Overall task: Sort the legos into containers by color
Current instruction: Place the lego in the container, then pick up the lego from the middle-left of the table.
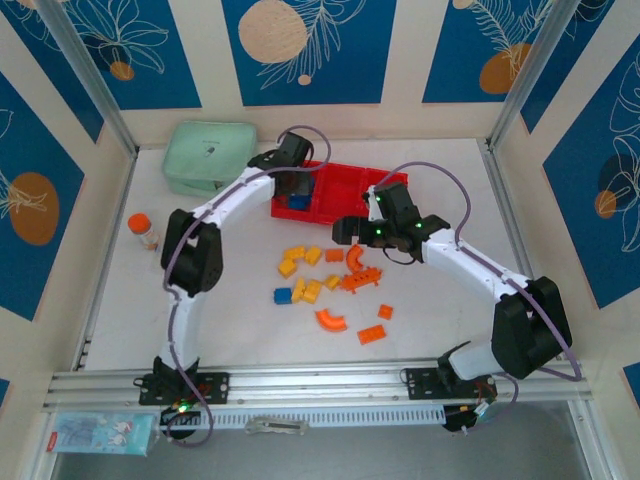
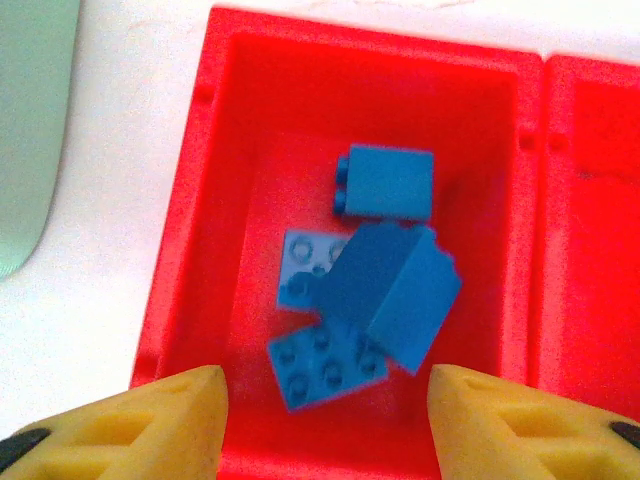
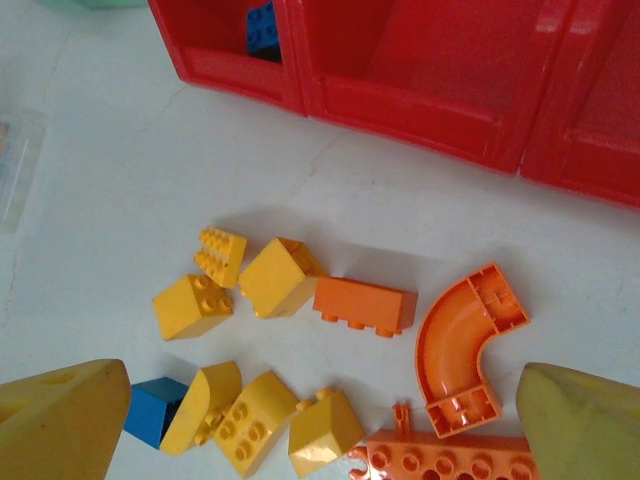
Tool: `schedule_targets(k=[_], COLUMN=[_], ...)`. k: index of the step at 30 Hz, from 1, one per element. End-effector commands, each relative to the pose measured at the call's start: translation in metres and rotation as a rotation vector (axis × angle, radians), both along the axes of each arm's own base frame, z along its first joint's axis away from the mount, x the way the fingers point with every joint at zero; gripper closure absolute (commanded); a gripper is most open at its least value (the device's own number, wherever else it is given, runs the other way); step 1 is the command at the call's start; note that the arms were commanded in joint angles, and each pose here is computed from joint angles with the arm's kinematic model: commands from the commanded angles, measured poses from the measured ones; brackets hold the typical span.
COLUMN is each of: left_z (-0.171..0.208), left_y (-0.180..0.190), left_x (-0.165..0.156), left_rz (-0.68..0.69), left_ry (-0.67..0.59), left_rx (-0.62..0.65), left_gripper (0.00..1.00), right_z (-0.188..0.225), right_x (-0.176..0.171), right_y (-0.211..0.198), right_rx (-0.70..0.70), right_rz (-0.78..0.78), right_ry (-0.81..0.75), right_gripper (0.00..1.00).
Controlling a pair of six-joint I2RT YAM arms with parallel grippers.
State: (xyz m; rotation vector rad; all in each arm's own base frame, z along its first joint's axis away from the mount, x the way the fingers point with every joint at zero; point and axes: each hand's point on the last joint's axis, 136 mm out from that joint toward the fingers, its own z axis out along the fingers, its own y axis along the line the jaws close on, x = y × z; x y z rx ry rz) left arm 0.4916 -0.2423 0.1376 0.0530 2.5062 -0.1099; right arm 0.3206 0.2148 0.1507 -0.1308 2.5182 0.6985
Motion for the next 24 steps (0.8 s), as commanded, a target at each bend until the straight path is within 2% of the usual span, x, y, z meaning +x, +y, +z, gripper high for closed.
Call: schedule_targets(k=[1, 9, 12, 15, 19, 24], left_z=[0.026, -0.013, -0.031, -0.049, -0.058, -0.062], left_y=[0.005, 0.037, 0.053, 0.059, 0.056, 0.041], left_x=[-0.044, -0.164, -0.202, -0.232, -0.255, -0.257], left_rz=[-0.034, -0.016, 0.007, 0.02, 0.014, -0.003], left_ry=[0.026, 0.184, 0.234, 0.289, 0.323, 0.33], left_rx=[-0.084, -0.12, -0.089, -0.121, -0.16, -0.163], left_gripper=[0.42, 0.37, 0.36, 0.36, 0.34, 0.31], right_z=[0.005, -0.018, -0.029, -0.038, -0.042, -0.043], right_x=[-0.019, -0.06, -0.074, -0.085, -0.091, -0.088], right_y=[0.005, 0.001, 0.003, 0.006, 0.011, 0.012], right_rx=[-0.004, -0.034, -0.041, -0.05, -0.051, -0.059], right_rz=[0.057, 0.075, 0.086, 0.094, 0.101, 0.1], right_ry=[0.025, 0.126, 0.166, 0.192, 0.199, 0.191], right_gripper=[0.01, 0.01, 0.01, 0.01, 0.01, 0.01])
